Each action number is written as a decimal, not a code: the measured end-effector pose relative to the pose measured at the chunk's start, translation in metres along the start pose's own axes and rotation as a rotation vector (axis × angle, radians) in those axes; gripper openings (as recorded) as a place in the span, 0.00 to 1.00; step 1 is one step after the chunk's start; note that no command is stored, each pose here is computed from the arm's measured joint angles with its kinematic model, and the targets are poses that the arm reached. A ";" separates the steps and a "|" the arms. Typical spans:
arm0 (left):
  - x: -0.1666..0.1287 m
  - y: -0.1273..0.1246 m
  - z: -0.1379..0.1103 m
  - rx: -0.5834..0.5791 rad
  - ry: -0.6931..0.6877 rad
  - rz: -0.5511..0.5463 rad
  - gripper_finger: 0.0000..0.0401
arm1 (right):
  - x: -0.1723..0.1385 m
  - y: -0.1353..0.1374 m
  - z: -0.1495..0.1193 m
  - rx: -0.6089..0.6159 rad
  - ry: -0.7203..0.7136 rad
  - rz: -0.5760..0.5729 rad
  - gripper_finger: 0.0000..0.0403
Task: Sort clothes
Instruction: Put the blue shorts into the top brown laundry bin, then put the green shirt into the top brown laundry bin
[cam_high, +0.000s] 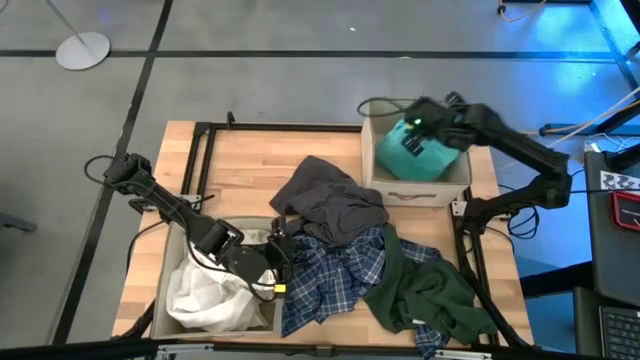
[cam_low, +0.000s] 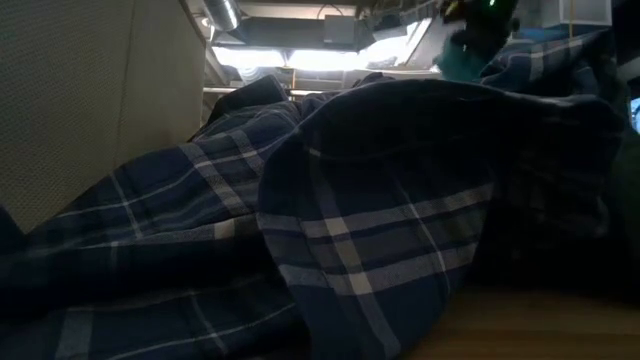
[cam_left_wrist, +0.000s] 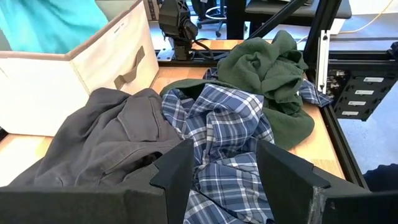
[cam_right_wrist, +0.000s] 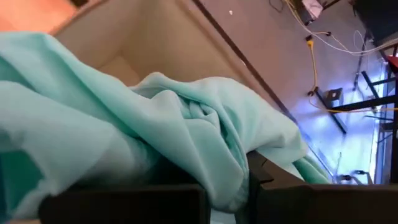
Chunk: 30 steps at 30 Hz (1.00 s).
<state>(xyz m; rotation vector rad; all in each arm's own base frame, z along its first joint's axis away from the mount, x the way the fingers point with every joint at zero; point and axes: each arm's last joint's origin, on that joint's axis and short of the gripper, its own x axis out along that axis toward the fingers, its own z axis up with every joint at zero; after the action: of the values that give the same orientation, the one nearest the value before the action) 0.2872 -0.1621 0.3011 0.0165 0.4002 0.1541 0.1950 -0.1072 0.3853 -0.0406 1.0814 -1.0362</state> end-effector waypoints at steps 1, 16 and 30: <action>0.000 0.000 0.000 -0.001 0.000 0.000 0.41 | 0.008 0.006 -0.002 -0.012 0.006 -0.001 0.08; 0.000 0.000 -0.001 0.003 0.007 0.001 0.41 | 0.060 0.040 -0.022 -0.140 0.045 0.044 0.32; 0.000 0.000 -0.001 0.007 0.007 0.001 0.41 | -0.013 -0.006 0.003 -0.025 -0.006 0.260 0.63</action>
<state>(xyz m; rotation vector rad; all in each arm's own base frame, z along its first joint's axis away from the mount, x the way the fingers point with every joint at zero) 0.2869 -0.1619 0.3003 0.0233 0.4079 0.1536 0.1926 -0.1026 0.3990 0.0753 1.0631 -0.7887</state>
